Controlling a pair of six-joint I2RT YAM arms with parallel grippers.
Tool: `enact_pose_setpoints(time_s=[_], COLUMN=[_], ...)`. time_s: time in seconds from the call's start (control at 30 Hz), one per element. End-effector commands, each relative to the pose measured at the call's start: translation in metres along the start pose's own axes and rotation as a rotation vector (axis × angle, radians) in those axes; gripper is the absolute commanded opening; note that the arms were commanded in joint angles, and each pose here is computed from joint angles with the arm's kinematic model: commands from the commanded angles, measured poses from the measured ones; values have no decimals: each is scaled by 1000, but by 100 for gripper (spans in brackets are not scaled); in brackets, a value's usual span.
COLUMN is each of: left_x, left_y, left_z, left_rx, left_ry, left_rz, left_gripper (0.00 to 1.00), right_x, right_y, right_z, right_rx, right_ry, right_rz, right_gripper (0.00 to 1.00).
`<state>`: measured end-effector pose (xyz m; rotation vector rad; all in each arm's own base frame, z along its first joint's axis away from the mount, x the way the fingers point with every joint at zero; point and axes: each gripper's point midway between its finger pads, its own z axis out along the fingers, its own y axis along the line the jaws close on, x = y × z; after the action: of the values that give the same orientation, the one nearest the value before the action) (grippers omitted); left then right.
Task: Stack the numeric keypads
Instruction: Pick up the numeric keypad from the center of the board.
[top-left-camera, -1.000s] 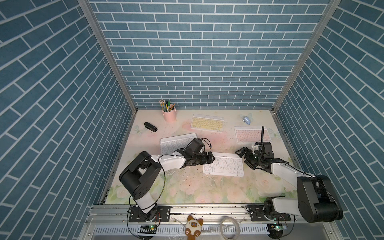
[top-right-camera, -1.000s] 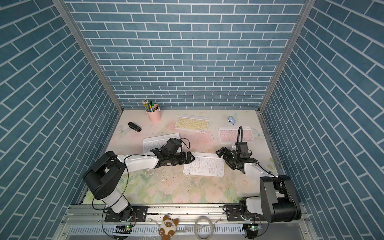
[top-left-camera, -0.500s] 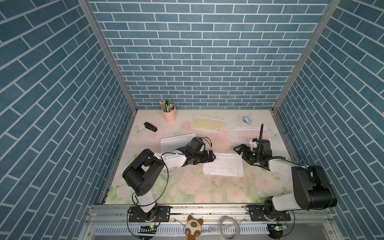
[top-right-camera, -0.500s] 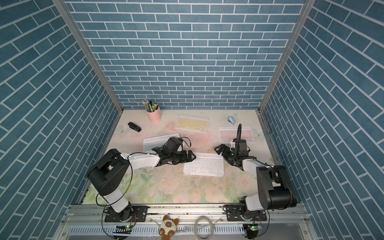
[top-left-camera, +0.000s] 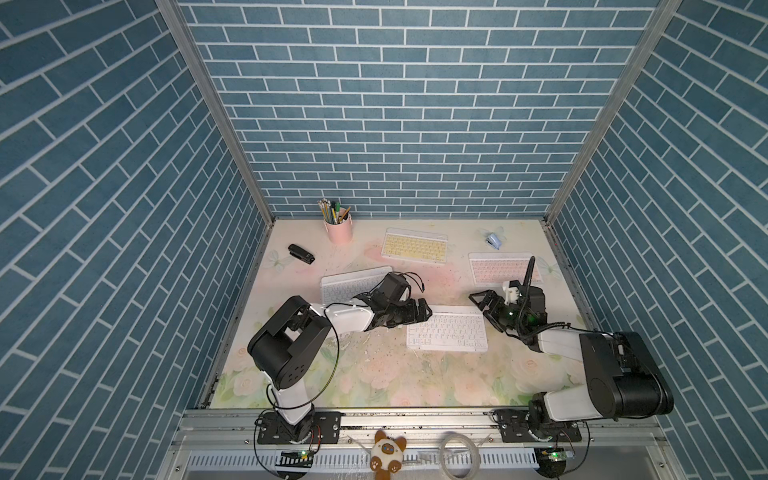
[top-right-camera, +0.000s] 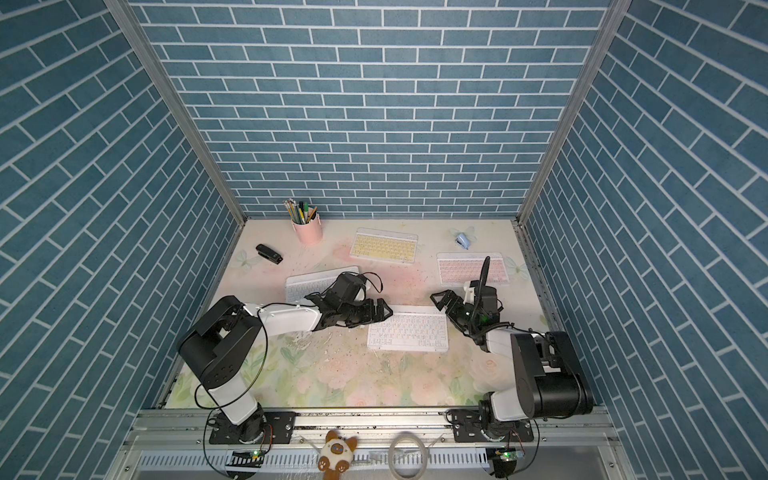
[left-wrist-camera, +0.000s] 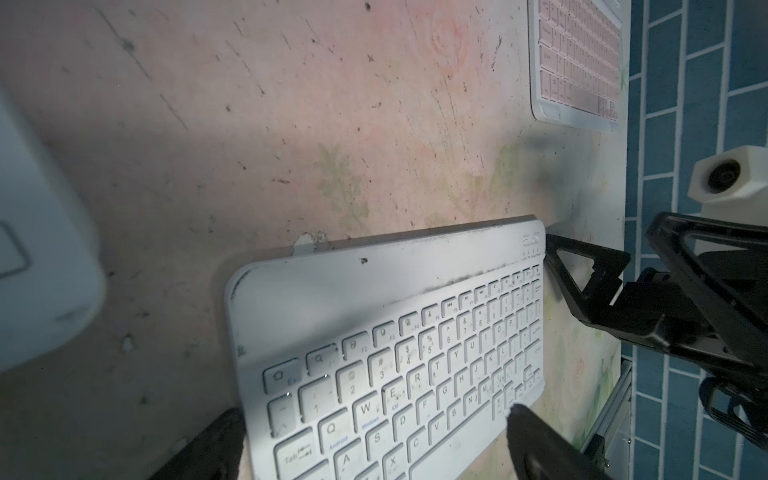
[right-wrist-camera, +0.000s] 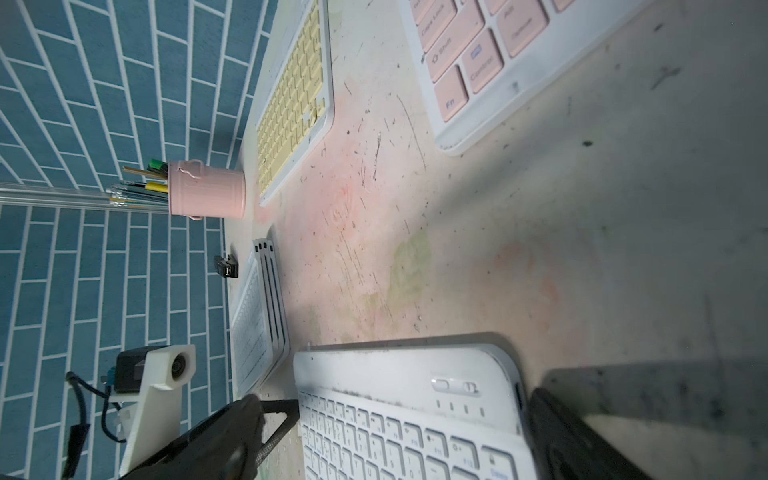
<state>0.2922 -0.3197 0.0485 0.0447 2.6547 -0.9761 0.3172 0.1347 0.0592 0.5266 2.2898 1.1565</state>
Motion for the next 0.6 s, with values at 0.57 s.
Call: enact_pose_setpoints(time_s=[0.57], left_x=[14], left_y=[16], left_z=[10], left_rx=[-48], left_ry=[65], left_rz=[-22], left_gripper=[100], right_x=[1], right_y=[28], right_z=[-19], right_rx=[-94], right_ry=[-11], right_rz=[-69], right_gripper=[99])
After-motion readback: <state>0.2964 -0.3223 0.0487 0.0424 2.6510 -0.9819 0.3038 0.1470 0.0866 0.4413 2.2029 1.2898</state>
